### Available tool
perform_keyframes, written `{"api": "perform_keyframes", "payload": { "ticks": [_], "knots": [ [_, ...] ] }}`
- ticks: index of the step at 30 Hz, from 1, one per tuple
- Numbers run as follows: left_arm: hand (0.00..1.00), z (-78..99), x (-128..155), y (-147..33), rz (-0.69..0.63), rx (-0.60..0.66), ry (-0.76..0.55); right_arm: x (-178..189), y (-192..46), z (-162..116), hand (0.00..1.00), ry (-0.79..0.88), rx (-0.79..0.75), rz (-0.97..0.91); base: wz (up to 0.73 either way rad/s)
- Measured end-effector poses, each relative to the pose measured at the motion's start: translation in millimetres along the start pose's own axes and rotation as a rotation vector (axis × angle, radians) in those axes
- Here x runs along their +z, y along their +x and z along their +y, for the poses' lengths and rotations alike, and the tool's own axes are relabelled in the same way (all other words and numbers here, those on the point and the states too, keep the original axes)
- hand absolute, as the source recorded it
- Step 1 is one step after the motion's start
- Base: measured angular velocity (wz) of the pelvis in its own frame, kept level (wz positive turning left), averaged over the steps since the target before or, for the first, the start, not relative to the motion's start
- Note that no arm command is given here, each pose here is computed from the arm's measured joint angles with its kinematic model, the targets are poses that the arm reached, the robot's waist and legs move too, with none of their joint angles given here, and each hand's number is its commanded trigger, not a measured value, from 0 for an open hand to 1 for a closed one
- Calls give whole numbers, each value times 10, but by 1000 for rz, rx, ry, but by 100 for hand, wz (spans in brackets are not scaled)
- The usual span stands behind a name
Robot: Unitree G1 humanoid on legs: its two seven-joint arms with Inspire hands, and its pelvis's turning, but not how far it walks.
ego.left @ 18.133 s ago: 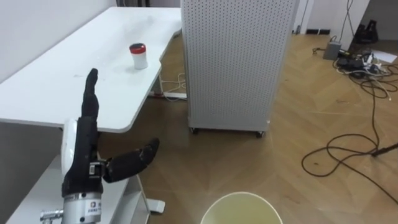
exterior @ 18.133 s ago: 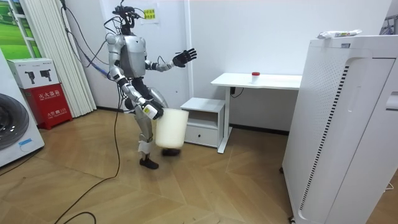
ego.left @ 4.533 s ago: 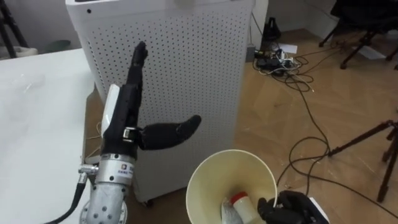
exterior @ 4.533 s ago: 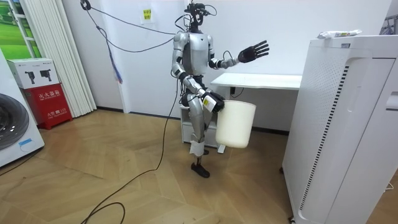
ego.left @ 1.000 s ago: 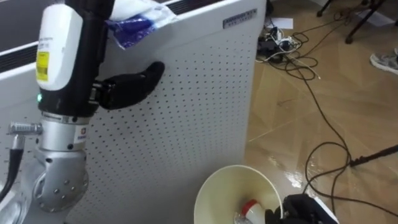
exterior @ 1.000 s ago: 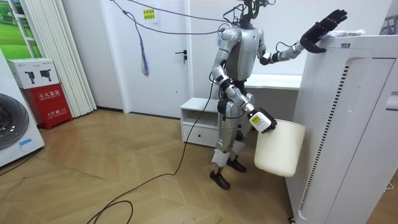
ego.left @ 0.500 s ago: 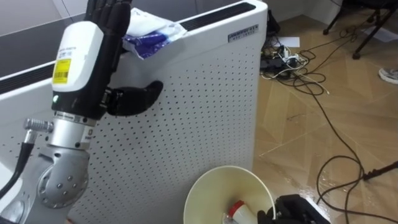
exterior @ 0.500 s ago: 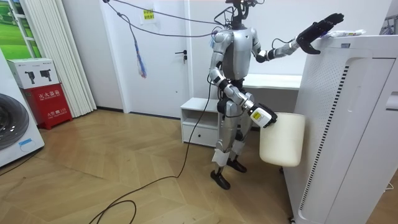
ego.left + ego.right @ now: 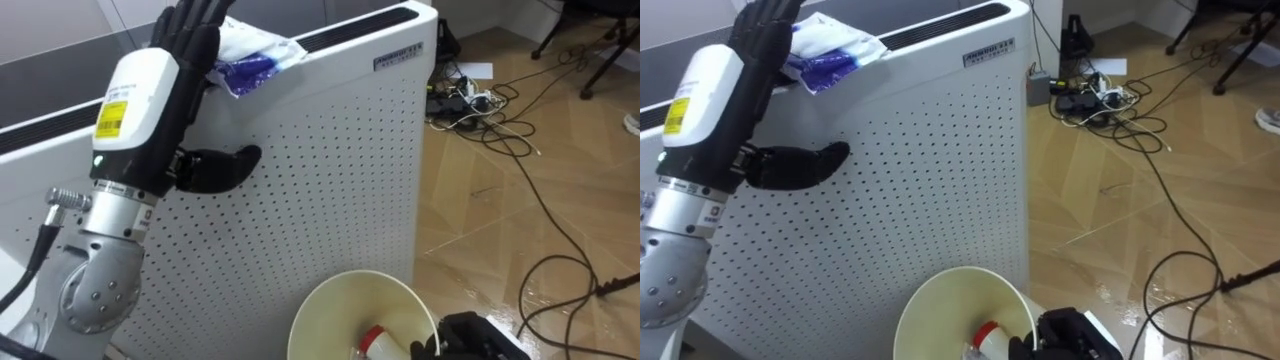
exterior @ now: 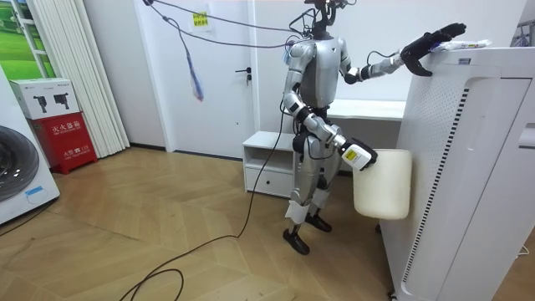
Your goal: Pick garbage
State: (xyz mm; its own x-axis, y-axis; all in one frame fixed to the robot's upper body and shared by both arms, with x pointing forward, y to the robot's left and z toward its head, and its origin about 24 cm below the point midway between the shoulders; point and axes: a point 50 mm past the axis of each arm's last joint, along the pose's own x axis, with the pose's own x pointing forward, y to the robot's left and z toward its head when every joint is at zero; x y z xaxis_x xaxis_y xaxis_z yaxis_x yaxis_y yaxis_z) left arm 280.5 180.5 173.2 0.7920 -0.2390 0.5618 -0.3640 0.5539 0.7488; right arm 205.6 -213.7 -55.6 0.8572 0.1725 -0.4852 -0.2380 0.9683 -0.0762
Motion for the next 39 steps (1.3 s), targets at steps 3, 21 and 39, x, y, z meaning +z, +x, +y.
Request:
{"api": "perform_keyframes", "payload": {
  "ticks": [3,21,39],
  "knots": [
    [0,3,-11,7,4,-20,11,-3,-1,2,100,-3,3,3,0],
    [100,79,-55,20,23,-72,70,-53,-15,-13,100,-4,1,46,-1],
    [100,314,-86,194,50,-26,97,21,-23,-62,100,-19,-5,63,-3]
  ]
}}
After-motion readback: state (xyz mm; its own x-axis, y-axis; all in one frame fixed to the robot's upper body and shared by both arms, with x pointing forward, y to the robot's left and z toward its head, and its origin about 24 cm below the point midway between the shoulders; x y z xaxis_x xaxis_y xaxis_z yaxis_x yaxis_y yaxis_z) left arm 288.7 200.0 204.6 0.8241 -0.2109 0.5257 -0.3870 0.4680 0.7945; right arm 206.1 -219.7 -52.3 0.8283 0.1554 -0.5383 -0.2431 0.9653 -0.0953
